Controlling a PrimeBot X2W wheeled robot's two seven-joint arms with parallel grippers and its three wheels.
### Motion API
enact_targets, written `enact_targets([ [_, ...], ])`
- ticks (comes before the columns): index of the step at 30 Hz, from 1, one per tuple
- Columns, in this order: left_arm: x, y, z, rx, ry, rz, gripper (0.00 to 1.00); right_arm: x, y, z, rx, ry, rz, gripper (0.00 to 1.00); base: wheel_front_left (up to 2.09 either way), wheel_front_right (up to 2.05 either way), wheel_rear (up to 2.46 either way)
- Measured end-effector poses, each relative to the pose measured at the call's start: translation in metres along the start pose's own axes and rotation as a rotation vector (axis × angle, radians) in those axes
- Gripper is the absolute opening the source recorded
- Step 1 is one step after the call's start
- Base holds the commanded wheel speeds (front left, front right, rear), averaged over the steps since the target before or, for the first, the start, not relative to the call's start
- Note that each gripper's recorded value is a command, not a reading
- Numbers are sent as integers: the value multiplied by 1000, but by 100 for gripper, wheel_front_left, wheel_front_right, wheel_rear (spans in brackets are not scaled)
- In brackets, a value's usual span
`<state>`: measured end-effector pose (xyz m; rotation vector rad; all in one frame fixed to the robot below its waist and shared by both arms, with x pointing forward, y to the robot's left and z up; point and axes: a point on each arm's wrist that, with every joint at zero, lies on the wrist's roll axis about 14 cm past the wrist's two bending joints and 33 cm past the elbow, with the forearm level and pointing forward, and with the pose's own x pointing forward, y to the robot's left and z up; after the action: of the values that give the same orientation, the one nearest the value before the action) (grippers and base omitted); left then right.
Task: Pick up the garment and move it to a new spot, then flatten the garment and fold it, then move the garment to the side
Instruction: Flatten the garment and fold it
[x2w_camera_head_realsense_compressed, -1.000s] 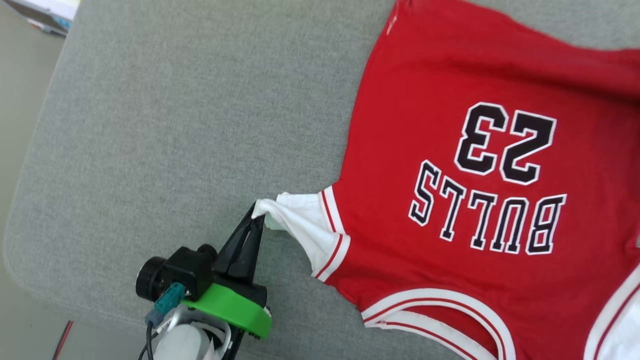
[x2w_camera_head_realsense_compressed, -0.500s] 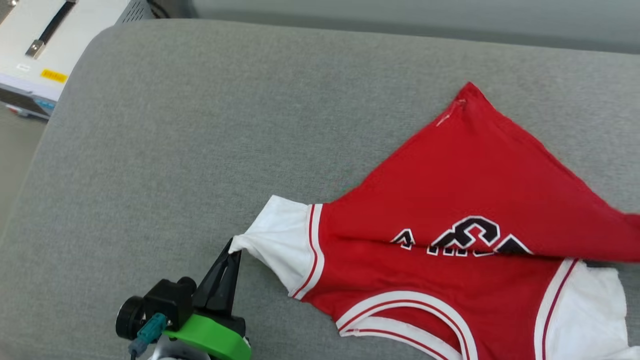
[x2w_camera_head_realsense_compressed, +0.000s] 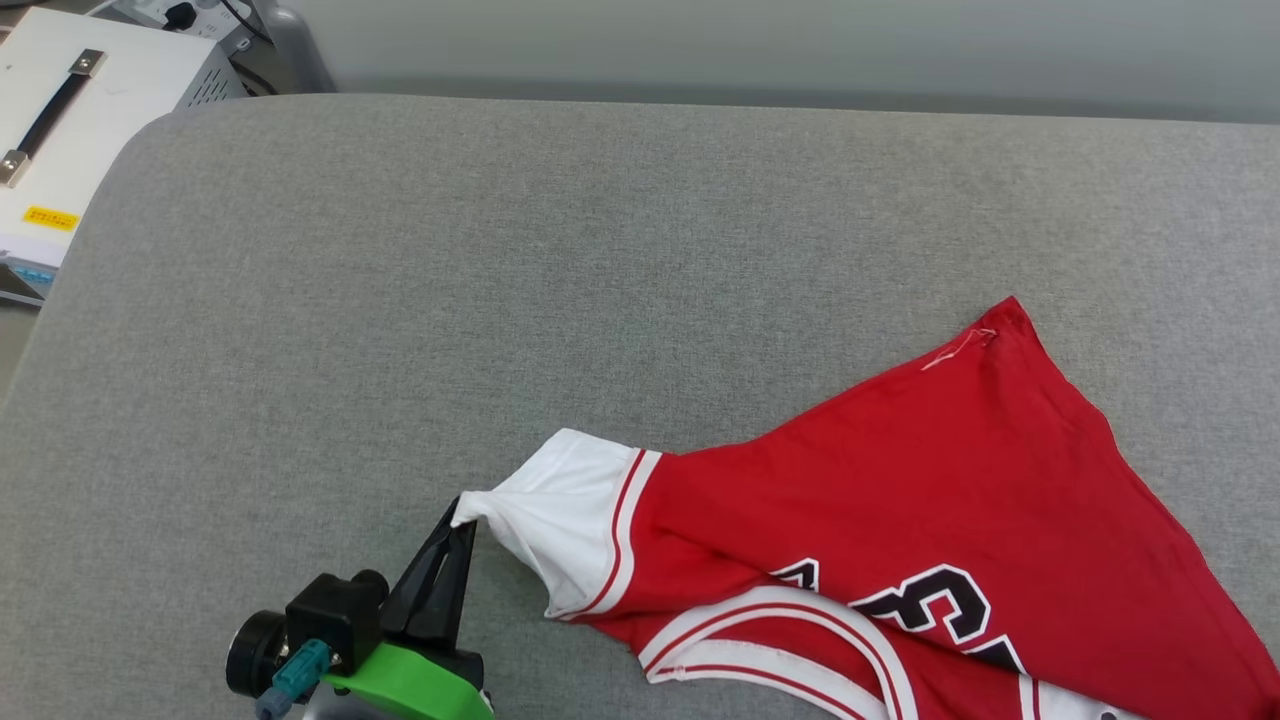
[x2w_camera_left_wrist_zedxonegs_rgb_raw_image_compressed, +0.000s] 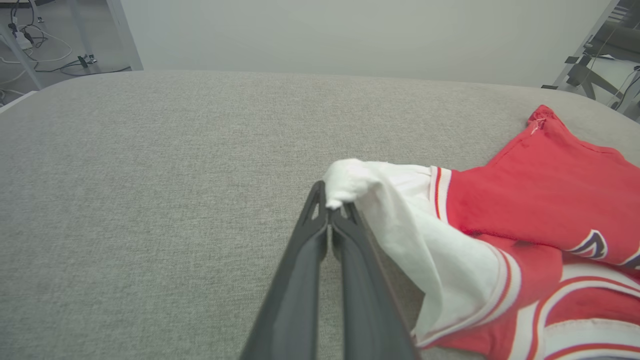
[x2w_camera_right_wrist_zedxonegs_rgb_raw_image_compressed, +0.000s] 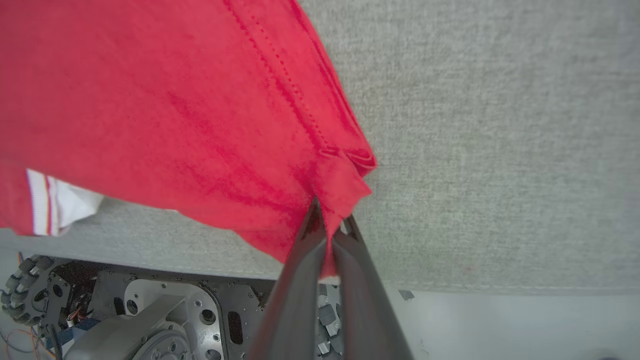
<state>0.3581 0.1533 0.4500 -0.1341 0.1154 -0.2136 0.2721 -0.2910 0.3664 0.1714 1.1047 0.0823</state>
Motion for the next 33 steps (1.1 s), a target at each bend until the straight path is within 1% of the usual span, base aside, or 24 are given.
enact_targets([
  [1, 0, 0, 0, 0, 0, -1, 0, -1, 0, 3, 2, -15, -2, 96, 0, 0, 0],
  [2, 1, 0, 0, 0, 0, -2, 0, -3, -1, 9, -3, -39, -7, 100, 0, 0, 0],
  [4, 1, -1, 0, 0, 0, -4, 0, -8, 0, 28, -25, -102, -13, 100, 0, 0, 0],
  [7, 1, -1, 0, 0, -1, -3, 0, -20, 11, 75, -80, -248, 4, 100, 0, 0, 0],
  [10, 0, 0, 0, 0, 0, 0, 0, -34, 26, 117, -158, -361, 26, 100, 0, 0, 0],
  [13, -1, 0, -1, -1, 3, 2, 0, -46, 45, 156, -235, -454, 55, 100, 0, 0, 0],
  [15, -1, 0, -2, -1, 6, 4, 0, -50, 59, 176, -297, -481, 71, 100, 0, 0, 0],
  [18, 2, 1, -1, -1, 3, 3, 0, -44, 82, 197, -384, -464, 101, 100, 0, 0, 0],
  [21, 6, 3, 1, 0, -1, 8, 0, -28, 102, 208, -479, -390, 108, 100, 0, 0, 0],
  [24, 9, 5, 1, 0, -2, 14, 0, -8, 112, 215, -539, -302, 103, 100, 0, 0, 0],
  [30, 15, 7, 2, 0, -4, 22, 0, 35, 122, 223, -595, -155, 75, 100, 0, 0, 0],
  [33, 17, 7, -1, 0, 2, 24, 0, 57, 124, 224, -586, -100, 71, 100, 0, 0, 0],
])
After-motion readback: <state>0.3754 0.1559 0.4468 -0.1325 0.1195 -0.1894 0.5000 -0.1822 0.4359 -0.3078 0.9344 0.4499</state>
